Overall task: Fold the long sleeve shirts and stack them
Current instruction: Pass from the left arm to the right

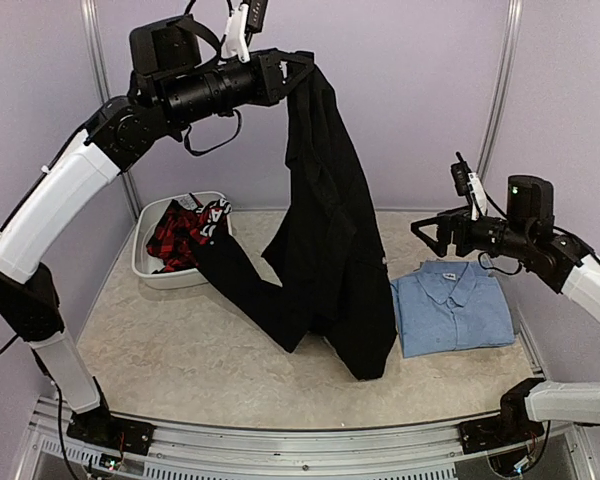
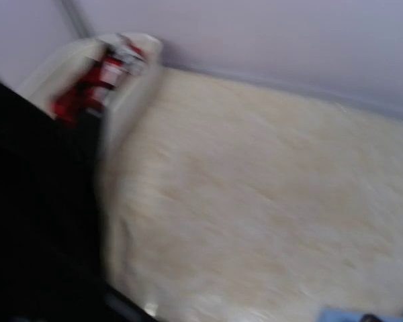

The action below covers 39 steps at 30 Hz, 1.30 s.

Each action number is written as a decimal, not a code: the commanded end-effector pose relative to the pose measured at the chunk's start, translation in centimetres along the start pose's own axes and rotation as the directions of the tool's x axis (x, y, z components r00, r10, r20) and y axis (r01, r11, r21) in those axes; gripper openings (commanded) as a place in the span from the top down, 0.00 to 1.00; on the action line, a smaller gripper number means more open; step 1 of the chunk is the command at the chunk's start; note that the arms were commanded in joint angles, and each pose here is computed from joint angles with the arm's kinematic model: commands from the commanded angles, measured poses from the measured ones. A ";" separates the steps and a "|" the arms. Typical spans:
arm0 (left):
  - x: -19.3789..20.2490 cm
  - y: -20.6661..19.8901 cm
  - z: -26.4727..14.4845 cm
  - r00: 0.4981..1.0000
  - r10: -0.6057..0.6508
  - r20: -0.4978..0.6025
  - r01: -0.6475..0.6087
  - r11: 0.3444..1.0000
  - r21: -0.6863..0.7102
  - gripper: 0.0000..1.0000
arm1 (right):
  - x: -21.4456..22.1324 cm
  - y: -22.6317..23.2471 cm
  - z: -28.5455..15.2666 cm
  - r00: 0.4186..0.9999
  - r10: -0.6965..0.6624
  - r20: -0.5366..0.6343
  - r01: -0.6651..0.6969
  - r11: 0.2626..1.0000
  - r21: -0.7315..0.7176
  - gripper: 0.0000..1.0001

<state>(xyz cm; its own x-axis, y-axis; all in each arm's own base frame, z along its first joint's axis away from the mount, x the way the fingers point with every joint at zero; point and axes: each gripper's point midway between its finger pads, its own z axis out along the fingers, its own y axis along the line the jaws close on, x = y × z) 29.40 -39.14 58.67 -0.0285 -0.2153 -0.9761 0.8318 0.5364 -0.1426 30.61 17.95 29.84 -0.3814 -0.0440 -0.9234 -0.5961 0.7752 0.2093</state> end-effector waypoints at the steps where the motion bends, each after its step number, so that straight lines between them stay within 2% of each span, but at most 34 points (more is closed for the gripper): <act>1: 4.7 3.0 2.8 0.998 -0.038 -0.044 0.033 0.995 -0.094 1.00 | -3.4 5.0 -3.5 0.986 -0.068 0.152 0.099 0.974 -0.206 0.03; 6: 8.7 2.9 5.3 0.991 -0.109 -0.080 0.097 0.986 -0.135 1.00 | -4.5 9.2 -4.8 0.976 -0.057 0.209 0.127 0.932 -0.341 0.03; 10: 10.9 2.6 6.8 0.985 -0.144 -0.098 0.124 0.974 -0.188 1.00 | -3.9 11.3 -2.9 0.984 -0.028 0.178 0.094 0.923 -0.374 0.06; 16: 12.9 2.0 8.0 0.971 -0.200 -0.130 0.175 0.968 -0.180 1.00 | -1.7 12.5 1.2 0.993 -0.051 0.110 0.084 0.941 -0.326 0.10; 21: 13.2 1.4 7.8 0.964 -0.230 -0.137 0.206 0.965 -0.165 1.00 | -1.2 12.2 3.9 0.995 -0.059 0.080 0.078 0.963 -0.256 0.23; 26: 13.5 1.0 7.4 0.957 -0.257 -0.135 0.235 0.959 -0.160 1.00 | -1.2 12.3 5.6 0.995 -0.067 0.070 0.082 0.968 -0.237 0.28; 30: 13.9 1.0 7.1 0.953 -0.271 -0.137 0.249 0.955 -0.163 1.00 | -1.7 12.7 6.2 0.993 -0.069 0.100 0.089 0.973 -0.214 0.31; 39: 14.8 0.3 6.2 0.940 -0.309 -0.142 0.289 0.947 -0.142 1.00 | -3.5 12.6 7.7 0.985 -0.073 0.155 0.099 0.981 -0.168 0.46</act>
<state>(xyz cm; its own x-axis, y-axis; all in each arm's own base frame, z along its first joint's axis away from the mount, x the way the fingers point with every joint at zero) 34.41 -48.02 41.49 -0.3869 -0.1703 -0.9063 0.6707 0.6225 -0.4033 28.67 32.05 30.97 -0.2807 -0.0471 -0.9586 -0.7552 0.6273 0.1903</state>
